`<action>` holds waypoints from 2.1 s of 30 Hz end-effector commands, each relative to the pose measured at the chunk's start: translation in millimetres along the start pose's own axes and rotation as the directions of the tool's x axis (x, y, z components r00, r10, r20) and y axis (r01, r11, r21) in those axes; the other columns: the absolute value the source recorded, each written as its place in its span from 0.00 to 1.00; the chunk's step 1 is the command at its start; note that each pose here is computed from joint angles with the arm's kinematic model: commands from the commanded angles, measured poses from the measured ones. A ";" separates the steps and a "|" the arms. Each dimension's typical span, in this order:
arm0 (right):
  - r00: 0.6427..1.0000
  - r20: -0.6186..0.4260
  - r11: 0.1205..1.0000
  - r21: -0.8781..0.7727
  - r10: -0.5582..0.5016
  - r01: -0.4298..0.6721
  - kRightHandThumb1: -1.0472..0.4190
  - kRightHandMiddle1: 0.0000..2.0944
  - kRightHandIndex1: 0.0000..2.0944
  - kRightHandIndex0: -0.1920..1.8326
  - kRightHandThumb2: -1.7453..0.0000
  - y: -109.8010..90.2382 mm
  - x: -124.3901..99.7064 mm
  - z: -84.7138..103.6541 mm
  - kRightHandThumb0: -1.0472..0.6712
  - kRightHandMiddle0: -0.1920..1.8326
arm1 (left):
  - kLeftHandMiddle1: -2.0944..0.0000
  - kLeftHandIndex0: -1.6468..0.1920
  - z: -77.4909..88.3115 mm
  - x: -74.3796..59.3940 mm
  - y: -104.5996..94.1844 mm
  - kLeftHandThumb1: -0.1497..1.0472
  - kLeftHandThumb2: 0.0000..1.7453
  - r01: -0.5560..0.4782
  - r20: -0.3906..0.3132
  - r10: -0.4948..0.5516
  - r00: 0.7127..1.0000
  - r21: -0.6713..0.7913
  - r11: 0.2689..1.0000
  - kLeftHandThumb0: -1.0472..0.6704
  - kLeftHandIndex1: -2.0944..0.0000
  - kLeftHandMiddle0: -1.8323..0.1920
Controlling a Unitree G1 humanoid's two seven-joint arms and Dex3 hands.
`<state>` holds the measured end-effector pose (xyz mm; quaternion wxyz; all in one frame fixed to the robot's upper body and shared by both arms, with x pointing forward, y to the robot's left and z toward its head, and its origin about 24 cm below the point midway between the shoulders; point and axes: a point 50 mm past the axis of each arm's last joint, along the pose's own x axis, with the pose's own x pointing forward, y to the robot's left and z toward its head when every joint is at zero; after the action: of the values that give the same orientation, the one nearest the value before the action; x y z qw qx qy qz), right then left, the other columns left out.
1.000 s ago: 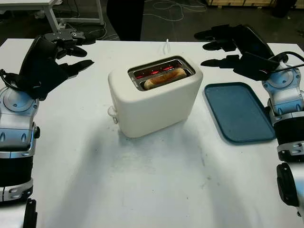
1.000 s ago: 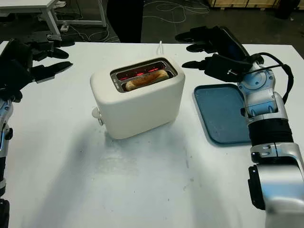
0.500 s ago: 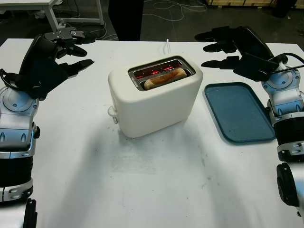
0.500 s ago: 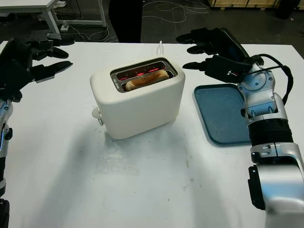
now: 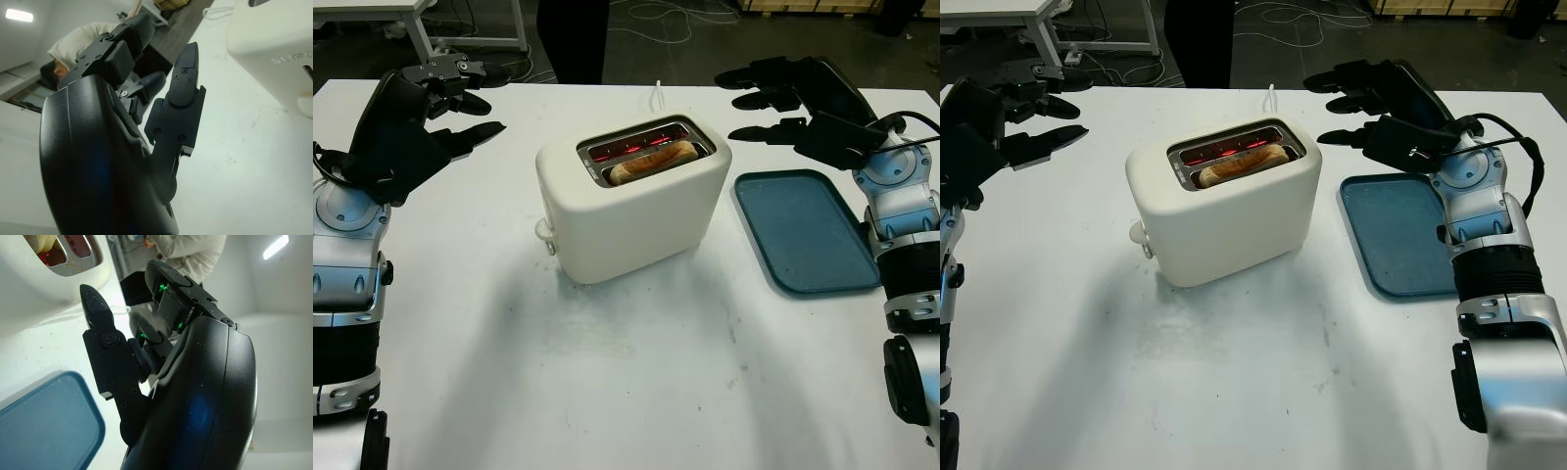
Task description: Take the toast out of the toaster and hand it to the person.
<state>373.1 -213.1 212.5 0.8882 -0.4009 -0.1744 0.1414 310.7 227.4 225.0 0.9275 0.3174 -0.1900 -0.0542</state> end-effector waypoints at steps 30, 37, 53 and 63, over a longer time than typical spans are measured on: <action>1.000 0.022 1.000 -0.003 -0.008 0.008 0.19 0.00 0.01 0.51 1.00 -0.5 1.1 1.6 0.44 0.47 | 0.53 0.62 1.0 -2.3 1.3 0.87 0.08 -0.009 0.006 0.009 1.000 -0.005 1.000 0.47 0.79 0.75; 0.999 0.034 1.000 -0.014 -0.007 0.007 0.19 0.00 0.01 0.52 1.00 -1.8 1.0 4.3 0.43 0.47 | 0.53 0.62 1.4 -2.3 1.2 0.87 0.08 -0.011 0.010 0.011 1.000 -0.004 1.000 0.46 0.77 0.75; 0.999 0.043 1.000 -0.011 -0.009 0.010 0.20 0.00 0.01 0.52 1.00 -0.9 1.9 4.4 0.44 0.48 | 0.53 0.63 2.2 -1.7 1.6 0.87 0.08 -0.007 0.010 0.007 1.000 -0.001 1.000 0.46 0.75 0.74; 0.999 0.036 1.000 -0.017 0.002 -0.002 0.19 0.00 0.01 0.52 1.00 1.0 2.9 4.5 0.45 0.47 | 0.53 0.64 2.4 -1.5 1.7 0.87 0.08 -0.003 -0.007 0.003 1.000 -0.003 1.000 0.45 0.74 0.74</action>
<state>373.0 -211.0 210.4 0.8836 -0.4062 -0.1788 0.1494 309.7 227.9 224.4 0.9295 0.3156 -0.1835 -0.0525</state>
